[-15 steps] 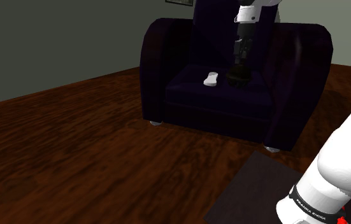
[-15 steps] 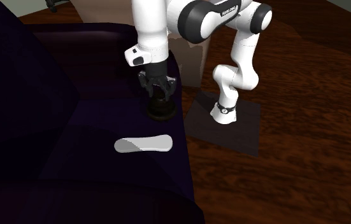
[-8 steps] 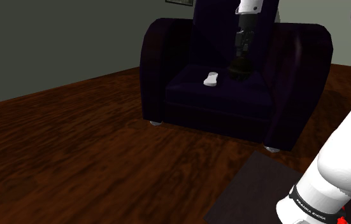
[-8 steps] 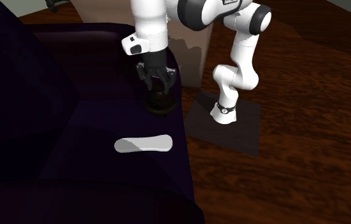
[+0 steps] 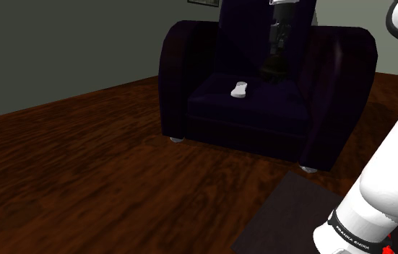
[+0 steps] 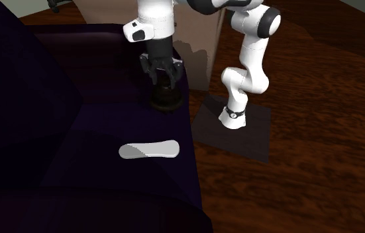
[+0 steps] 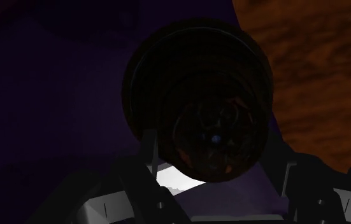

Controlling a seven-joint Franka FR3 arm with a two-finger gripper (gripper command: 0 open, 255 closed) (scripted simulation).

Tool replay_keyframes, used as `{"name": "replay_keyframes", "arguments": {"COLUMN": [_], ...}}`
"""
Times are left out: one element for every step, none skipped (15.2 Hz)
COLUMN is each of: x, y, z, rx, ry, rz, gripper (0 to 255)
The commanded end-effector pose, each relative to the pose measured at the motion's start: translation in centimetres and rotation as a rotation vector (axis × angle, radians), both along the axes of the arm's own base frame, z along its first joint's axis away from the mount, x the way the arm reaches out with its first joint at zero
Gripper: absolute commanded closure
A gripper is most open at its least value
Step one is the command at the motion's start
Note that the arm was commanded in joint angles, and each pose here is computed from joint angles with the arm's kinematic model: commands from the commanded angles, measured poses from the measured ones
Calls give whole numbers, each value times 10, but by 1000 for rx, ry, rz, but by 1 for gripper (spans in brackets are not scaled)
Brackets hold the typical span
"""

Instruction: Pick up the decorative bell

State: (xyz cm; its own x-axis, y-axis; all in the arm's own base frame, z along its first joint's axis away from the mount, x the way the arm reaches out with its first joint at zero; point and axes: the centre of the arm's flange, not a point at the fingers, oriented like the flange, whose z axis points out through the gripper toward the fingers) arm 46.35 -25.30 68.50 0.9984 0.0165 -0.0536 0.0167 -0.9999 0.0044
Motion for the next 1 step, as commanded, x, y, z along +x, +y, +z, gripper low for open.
{"name": "replay_keyframes", "arguments": {"x": [-1], "y": [0], "z": [4], "rx": [0], "ry": [-1], "rz": [0], "gripper": [255]}}
